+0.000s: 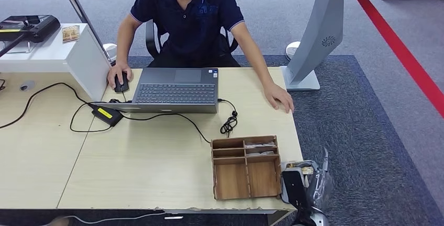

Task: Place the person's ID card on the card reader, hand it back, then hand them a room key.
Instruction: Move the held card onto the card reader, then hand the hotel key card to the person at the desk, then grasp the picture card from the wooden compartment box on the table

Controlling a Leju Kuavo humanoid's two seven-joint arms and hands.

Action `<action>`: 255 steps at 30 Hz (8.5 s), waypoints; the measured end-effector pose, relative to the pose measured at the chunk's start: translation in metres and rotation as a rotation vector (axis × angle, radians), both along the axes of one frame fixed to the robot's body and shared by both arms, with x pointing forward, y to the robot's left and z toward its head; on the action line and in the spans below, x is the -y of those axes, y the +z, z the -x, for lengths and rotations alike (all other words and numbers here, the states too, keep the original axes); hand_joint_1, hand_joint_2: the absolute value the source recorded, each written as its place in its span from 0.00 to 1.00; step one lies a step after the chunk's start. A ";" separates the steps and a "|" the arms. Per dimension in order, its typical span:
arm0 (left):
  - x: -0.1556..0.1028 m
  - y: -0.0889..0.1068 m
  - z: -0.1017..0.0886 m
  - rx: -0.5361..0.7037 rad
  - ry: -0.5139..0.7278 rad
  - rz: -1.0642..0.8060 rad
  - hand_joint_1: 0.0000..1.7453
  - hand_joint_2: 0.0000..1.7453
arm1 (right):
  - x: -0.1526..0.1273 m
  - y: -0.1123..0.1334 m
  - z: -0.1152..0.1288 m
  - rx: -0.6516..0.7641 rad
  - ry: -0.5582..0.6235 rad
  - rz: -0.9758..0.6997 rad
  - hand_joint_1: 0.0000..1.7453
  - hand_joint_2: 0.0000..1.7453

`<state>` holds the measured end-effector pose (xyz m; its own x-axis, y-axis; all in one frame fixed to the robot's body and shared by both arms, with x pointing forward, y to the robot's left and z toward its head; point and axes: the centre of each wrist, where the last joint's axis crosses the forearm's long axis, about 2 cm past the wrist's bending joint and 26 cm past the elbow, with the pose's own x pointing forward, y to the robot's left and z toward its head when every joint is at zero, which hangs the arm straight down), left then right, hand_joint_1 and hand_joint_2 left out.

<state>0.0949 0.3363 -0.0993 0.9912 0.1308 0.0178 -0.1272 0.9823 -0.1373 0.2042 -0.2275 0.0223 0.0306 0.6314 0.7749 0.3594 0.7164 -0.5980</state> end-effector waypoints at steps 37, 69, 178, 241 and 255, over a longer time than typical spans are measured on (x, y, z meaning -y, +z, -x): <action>0.000 0.000 0.000 0.000 0.004 0.001 0.00 0.00 | 0.026 -0.018 0.021 -0.121 -0.011 0.173 1.00 1.00; -0.003 0.000 0.000 0.007 -0.052 0.007 0.00 0.00 | -0.049 0.058 -0.025 0.331 0.108 -0.127 1.00 1.00; -0.013 0.001 0.001 0.007 -0.117 0.010 0.00 0.00 | -0.051 0.108 -0.016 0.301 0.314 0.394 0.00 1.00; -0.019 0.002 0.001 0.006 -0.132 -0.002 0.00 0.00 | -0.031 0.056 -0.024 0.132 0.332 0.598 0.00 1.00; -0.019 0.002 0.001 0.007 -0.144 0.002 0.00 0.00 | -0.031 0.062 -0.039 0.159 0.320 0.607 0.00 1.00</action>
